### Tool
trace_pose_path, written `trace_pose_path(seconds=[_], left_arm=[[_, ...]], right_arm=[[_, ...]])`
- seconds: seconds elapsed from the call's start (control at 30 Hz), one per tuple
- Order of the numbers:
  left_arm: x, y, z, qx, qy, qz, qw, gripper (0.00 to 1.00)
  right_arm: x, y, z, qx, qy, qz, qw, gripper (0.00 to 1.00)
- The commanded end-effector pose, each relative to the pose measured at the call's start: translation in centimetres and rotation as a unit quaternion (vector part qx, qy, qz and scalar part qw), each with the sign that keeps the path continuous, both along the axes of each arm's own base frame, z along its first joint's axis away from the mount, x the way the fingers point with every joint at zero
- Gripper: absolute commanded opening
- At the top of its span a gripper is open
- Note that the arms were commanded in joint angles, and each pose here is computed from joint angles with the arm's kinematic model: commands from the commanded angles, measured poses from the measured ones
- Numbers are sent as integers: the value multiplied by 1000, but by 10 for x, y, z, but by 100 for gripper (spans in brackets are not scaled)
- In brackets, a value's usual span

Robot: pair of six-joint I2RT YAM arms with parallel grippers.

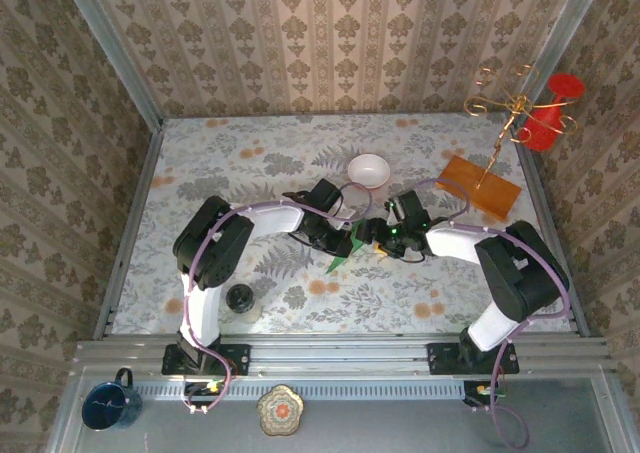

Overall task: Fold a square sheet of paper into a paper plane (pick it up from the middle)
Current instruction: Fold the wing for the fifth time at the center of the table.

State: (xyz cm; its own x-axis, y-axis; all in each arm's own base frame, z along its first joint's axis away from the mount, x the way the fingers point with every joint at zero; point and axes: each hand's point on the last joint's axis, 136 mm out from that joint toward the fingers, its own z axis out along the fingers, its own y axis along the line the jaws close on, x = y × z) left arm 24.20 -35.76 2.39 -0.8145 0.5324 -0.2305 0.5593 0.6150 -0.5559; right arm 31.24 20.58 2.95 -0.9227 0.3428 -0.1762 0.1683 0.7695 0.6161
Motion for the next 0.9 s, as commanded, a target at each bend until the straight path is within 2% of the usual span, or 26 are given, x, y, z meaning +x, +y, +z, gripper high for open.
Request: trace_pose_path(seconds=[0.0, 0.3, 0.87], left_arm=[[1, -2, 3, -10, 9, 5, 1000, 13], [3, -1, 16, -20, -10, 10, 1000, 17], [1, 7, 26, -29, -40, 21, 999, 27]], right_arm=[[7, -12, -31, -66, 11, -29, 997, 70], [0, -26, -53, -125, 51, -61, 989, 66], [-1, -26, -60, -133, 72, -61, 987, 63]])
